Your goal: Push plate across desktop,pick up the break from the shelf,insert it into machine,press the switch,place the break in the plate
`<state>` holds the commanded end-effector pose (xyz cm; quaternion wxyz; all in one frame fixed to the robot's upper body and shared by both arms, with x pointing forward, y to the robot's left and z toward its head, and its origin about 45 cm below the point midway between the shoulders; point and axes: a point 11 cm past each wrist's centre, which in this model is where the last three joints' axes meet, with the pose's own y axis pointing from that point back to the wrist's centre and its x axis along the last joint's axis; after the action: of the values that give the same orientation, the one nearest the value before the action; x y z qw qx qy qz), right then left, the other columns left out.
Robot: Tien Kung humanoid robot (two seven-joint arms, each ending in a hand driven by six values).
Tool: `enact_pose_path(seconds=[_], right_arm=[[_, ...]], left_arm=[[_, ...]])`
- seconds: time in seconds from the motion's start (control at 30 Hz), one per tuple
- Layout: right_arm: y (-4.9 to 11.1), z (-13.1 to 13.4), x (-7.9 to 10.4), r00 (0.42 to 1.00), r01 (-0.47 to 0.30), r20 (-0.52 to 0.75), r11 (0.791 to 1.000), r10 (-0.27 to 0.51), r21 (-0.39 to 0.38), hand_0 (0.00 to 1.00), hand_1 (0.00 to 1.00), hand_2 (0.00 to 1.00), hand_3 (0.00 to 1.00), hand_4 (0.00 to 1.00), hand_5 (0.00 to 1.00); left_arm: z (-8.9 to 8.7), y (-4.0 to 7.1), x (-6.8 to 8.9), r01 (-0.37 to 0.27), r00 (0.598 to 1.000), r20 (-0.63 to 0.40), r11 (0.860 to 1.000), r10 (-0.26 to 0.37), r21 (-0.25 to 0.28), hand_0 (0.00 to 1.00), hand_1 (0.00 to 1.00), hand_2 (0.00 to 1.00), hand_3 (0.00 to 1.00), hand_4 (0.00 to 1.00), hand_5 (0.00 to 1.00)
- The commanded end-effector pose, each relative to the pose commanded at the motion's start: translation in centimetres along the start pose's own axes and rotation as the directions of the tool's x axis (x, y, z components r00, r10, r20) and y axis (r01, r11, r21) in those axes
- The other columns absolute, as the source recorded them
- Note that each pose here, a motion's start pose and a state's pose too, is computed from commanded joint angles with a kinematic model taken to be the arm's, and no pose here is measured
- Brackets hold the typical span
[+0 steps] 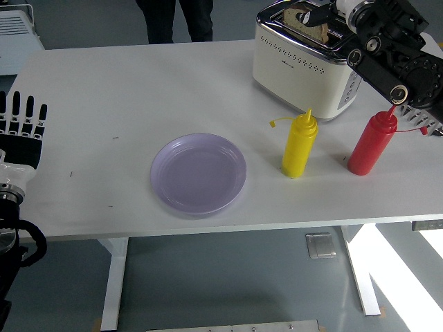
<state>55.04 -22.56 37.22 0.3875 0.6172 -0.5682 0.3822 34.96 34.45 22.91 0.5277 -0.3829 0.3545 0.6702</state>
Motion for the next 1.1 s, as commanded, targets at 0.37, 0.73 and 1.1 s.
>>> enact_pose_path(seconds=[0.37,0.73,1.1], right_arm=[[0.0,-0.5,-1.1,0.999,0.008,-0.034,1.000,-0.008,0.002,0.551,0.655,0.701,0.702,0.716,0.156],[0.2,-1.0,-2.5,0.998,0.004,-0.062,1.000,-0.004,0.010,0.477,0.573,0.598,0.618,0.540,0.018],[0.3,-1.2,-2.9,0.996,-0.032,-0.079,0.999,0.033,0.016,0.449,0.537,0.515,0.570,0.429,0.002]], left_arm=[[0.0,0.0,0.1,-0.001,1.000,-0.004,1.000,0.001,0.001,0.814,0.729,0.687,0.670,0.681,0.998],[-0.1,0.0,0.2,-0.006,1.000,-0.008,1.000,0.006,0.004,0.814,0.730,0.686,0.670,0.679,0.998],[-0.1,0.0,0.4,-0.011,1.000,-0.010,1.000,0.011,0.003,0.814,0.731,0.686,0.669,0.675,0.998]])
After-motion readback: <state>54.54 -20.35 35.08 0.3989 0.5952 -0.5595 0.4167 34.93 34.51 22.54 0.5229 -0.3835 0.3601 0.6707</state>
